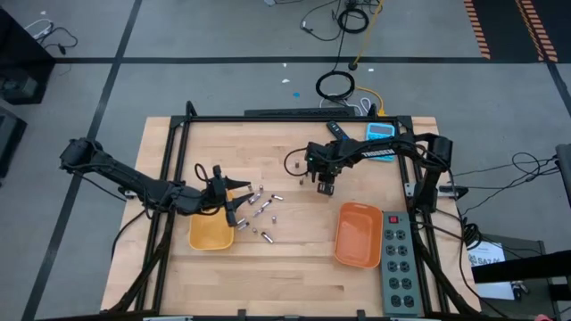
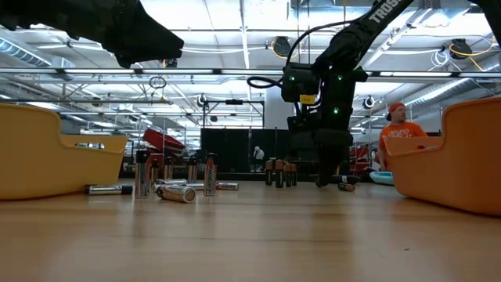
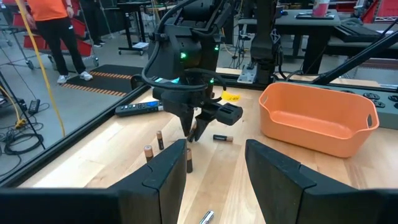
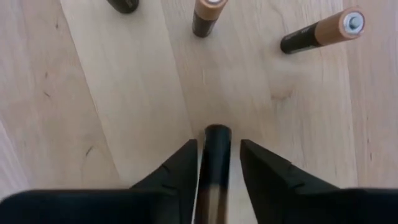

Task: Sort batteries
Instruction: Put the black battery into the orange bin

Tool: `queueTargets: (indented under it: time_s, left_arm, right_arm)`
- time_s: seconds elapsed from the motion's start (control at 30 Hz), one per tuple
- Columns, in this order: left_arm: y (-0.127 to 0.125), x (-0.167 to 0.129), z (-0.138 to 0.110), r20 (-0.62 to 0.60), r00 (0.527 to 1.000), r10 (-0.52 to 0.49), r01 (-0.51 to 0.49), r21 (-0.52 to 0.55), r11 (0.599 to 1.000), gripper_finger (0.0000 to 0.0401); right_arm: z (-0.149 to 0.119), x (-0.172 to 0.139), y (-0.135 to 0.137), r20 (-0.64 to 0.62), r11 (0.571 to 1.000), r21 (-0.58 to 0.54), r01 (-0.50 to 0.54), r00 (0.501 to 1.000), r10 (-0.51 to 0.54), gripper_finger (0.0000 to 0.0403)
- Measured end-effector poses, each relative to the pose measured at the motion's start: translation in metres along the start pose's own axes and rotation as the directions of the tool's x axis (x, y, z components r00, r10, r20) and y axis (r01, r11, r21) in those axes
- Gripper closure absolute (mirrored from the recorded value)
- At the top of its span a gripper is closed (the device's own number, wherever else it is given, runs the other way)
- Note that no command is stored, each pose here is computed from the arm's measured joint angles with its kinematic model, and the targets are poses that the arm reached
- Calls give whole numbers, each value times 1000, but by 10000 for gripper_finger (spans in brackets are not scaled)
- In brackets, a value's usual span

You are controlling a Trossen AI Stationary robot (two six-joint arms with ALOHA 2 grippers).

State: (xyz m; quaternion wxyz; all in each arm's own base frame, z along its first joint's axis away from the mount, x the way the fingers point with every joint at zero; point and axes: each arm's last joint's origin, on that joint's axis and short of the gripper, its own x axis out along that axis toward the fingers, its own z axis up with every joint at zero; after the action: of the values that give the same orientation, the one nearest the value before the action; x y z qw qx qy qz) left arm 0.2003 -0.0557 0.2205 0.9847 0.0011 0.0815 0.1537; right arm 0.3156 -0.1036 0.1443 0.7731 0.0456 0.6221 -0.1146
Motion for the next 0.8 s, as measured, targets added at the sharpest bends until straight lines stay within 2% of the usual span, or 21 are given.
queueTargets:
  time_s: [0.13, 0.43, 0.57, 0.67, 0.8]
  left_arm:
    - [0, 0, 0, 0, 1000, 0, 0, 0, 1000, 226]
    - [-1, 0, 0, -2, 1000, -21, 21, -1, 1000, 226]
    - [-1, 0, 0, -2, 1000, -21, 21, -1, 1000, 226]
    - [-1, 0, 0, -2, 1000, -22, 22, -1, 1000, 226]
    - [-1, 0, 0, -2, 1000, -22, 22, 0, 1000, 226]
  right_arm:
    - [0, 0, 0, 2, 1000, 0, 0, 1000, 0, 276]
    - [-8, 0, 1, -81, 1000, -3, -14, 997, 14, 296]
    - [-10, 2, 1, -81, 1000, 15, -11, 997, 12, 299]
    - [-15, 5, 1, -81, 1000, 21, -16, 997, 18, 319]
    - [-22, 11, 3, -91, 999, 25, -30, 995, 32, 374]
